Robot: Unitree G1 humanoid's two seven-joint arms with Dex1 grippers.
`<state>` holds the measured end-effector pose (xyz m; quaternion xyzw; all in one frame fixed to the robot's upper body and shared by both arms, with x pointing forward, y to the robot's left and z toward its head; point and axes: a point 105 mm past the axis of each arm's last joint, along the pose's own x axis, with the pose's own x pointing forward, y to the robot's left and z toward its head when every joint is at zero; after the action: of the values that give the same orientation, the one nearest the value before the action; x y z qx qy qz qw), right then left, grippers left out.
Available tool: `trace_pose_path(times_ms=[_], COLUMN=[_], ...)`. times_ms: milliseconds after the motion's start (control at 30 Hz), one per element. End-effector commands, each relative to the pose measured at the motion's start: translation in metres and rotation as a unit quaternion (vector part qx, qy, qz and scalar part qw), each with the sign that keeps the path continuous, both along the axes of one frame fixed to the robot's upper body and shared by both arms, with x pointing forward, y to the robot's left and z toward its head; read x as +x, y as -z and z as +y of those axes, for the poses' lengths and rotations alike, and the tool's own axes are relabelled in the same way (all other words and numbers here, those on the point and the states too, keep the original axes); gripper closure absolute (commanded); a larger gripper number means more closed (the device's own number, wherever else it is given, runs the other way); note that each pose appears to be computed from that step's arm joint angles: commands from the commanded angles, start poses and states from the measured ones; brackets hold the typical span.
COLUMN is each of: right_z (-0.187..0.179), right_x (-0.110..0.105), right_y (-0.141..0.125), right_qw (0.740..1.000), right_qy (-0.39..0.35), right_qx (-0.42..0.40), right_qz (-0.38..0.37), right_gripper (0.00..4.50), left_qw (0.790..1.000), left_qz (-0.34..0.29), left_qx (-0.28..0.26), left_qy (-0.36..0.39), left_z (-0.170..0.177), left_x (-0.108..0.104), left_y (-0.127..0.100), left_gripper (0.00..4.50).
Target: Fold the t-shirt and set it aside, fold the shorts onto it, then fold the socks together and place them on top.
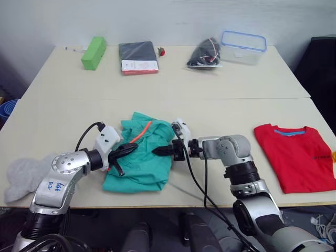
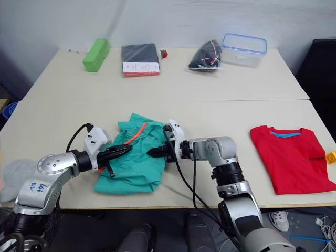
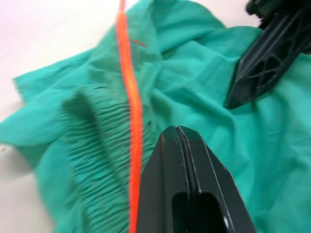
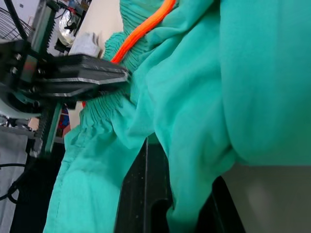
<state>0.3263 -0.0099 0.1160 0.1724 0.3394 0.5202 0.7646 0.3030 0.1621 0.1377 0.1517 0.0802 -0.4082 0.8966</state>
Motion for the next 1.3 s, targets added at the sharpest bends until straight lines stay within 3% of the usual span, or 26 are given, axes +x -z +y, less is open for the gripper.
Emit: trace_pose_path(times_ms=[33,100,200,367,600,867,1067,1300], right_z=[-0.016,-0.026,-0.05,-0.105,-0.19,-0.292,-0.363,-0.417], right_x=[-0.003,-0.004,-0.008,-0.024,-0.042,-0.043,-0.033,-0.037], right_y=[-0.017,-0.024,-0.041,-0.06,-0.07,-0.086,-0.078,-0.079], right_qw=[1.0,0.999,0.997,0.991,0.976,0.936,0.886,0.85], right_qy=[-0.001,0.001,0.001,-0.001,0.017,0.056,0.114,0.182], right_qx=[0.013,0.009,-0.006,-0.058,-0.164,-0.308,-0.42,-0.469], right_qz=[-0.026,-0.04,-0.08,-0.123,-0.14,-0.162,-0.163,-0.154], right_gripper=[4.47,4.47,4.5,4.5,4.5,4.5,4.5,4.5], left_qw=[0.998,0.996,0.986,0.962,0.952,0.943,0.946,0.953], left_qz=[-0.018,-0.016,-0.008,0.02,0.02,0.019,0.009,-0.003], left_qx=[-0.053,-0.075,-0.123,-0.149,-0.134,-0.118,-0.11,-0.091], left_qy=[0.023,0.045,0.113,0.229,0.275,0.311,0.303,0.289], left_z=[-0.01,-0.017,-0.039,-0.071,-0.082,-0.089,-0.089,-0.085], left_x=[-0.001,-0.005,-0.02,-0.049,-0.059,-0.061,-0.056,-0.053], left_y=[-0.026,-0.034,-0.054,-0.079,-0.089,-0.091,-0.09,-0.087], left_gripper=[4.5,4.5,3.96,2.39,0.11,0.02,0.02,0.02])
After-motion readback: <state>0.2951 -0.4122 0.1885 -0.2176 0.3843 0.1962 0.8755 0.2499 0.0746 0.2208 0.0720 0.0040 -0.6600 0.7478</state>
